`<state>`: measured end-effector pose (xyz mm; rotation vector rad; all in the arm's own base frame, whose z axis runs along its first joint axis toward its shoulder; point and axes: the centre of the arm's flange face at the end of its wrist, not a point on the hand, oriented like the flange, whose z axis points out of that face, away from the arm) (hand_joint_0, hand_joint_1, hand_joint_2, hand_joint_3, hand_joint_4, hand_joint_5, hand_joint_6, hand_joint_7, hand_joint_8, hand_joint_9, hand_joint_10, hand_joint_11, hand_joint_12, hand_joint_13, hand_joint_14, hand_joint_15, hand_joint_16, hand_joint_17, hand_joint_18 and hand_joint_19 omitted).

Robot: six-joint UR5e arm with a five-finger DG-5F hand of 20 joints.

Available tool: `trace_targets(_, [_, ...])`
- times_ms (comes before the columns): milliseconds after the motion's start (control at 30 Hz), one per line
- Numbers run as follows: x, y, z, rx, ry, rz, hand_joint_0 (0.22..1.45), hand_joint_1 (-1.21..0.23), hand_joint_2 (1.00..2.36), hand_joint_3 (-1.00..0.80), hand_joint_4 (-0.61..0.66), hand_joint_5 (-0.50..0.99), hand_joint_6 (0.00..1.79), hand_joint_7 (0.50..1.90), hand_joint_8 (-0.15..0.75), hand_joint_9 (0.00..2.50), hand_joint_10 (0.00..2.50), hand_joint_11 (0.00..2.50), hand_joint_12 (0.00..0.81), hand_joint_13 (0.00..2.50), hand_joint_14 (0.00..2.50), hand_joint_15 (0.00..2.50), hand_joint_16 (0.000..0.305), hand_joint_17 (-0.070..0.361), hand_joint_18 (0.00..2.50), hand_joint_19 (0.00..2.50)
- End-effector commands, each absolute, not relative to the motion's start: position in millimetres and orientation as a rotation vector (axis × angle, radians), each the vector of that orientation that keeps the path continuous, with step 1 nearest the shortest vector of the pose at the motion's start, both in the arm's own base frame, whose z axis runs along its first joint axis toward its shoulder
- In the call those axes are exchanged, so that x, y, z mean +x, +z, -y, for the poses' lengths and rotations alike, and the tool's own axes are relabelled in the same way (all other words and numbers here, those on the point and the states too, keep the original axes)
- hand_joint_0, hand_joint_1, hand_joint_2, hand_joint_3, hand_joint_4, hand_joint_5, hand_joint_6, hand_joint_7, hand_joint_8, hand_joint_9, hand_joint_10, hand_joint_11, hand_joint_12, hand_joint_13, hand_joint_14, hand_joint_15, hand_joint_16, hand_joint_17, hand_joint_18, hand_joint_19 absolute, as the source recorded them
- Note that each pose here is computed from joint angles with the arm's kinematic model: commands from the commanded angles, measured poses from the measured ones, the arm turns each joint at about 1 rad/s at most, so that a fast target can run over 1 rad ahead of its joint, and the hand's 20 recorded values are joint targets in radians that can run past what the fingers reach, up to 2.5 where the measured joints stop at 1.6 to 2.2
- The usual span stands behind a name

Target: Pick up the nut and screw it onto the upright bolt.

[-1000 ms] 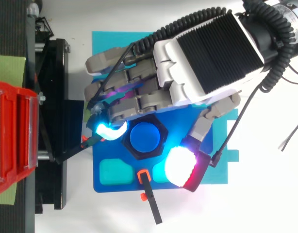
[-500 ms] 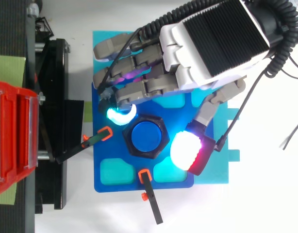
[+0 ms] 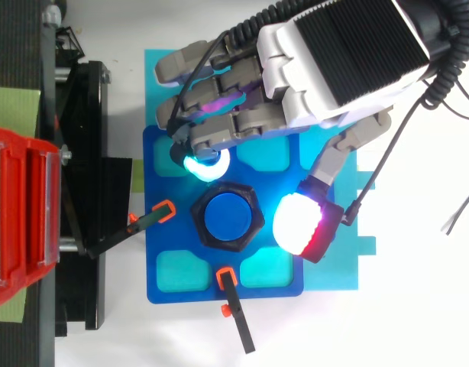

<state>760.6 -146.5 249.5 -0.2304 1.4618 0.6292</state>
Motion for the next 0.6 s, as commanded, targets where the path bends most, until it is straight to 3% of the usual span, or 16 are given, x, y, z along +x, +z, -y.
trace_targets(0, [760.2,249.2,147.3,-0.231,0.628,-1.462,0.52,-0.21,1.00,-0.50,0.21,0.02,0.50,1.43,0.307,1.02,0.00,0.00,0.252,0.57,0.00,0.00,0.023,0.052,0.24,0.00])
trace_targets(367, [760.1,249.3,148.5,-0.229,0.629,-1.462,0.51,-0.22,1.00,-0.50,0.27,-0.04,0.50,1.10,0.301,0.97,0.00,0.00,0.253,0.55,0.00,0.00,0.023,0.053,0.23,0.00])
trace_targets(567, [764.0,261.8,152.2,-0.237,0.621,-1.439,0.50,-0.22,1.00,-0.50,0.28,-0.05,0.50,1.07,0.301,0.97,0.00,0.00,0.264,0.56,0.00,0.00,0.025,0.055,0.23,0.00])
